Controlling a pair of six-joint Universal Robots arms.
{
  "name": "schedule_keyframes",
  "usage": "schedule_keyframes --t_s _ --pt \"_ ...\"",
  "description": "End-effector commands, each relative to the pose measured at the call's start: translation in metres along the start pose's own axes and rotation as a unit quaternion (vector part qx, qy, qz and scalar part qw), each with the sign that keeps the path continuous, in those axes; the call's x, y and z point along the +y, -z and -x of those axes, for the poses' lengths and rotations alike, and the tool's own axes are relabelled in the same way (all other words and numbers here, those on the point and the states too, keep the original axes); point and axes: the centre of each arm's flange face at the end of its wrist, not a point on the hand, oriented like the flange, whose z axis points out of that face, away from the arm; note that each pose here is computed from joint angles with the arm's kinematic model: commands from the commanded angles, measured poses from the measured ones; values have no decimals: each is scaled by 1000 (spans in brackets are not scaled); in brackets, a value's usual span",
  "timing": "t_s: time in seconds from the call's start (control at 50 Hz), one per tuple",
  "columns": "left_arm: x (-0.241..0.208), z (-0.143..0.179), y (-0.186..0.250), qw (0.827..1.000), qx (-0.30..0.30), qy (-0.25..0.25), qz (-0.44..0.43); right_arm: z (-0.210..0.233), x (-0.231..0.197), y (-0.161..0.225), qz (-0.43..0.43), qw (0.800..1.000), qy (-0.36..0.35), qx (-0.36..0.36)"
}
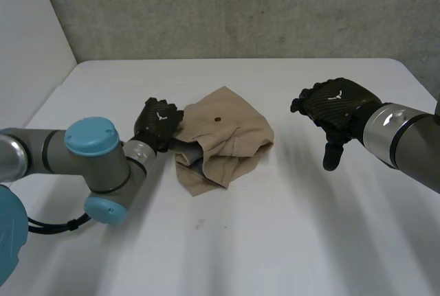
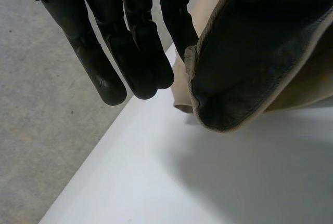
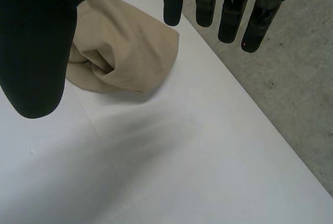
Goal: Fold the shorts.
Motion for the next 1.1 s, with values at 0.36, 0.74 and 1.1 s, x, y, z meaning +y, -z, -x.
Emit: schedule_keyframes --t_s 0.36,0.74,1.1 --pt "-177 142 23 939 -258 -11 -225 8 -11 1 -14 1000 2 1" --pt "-202 -86 62 942 101 46 -317 -46 -21 5 -37 984 -28 172" --pt "-181 26 91 982 -31 74 -172 -13 -5 3 -11 998 -28 48"
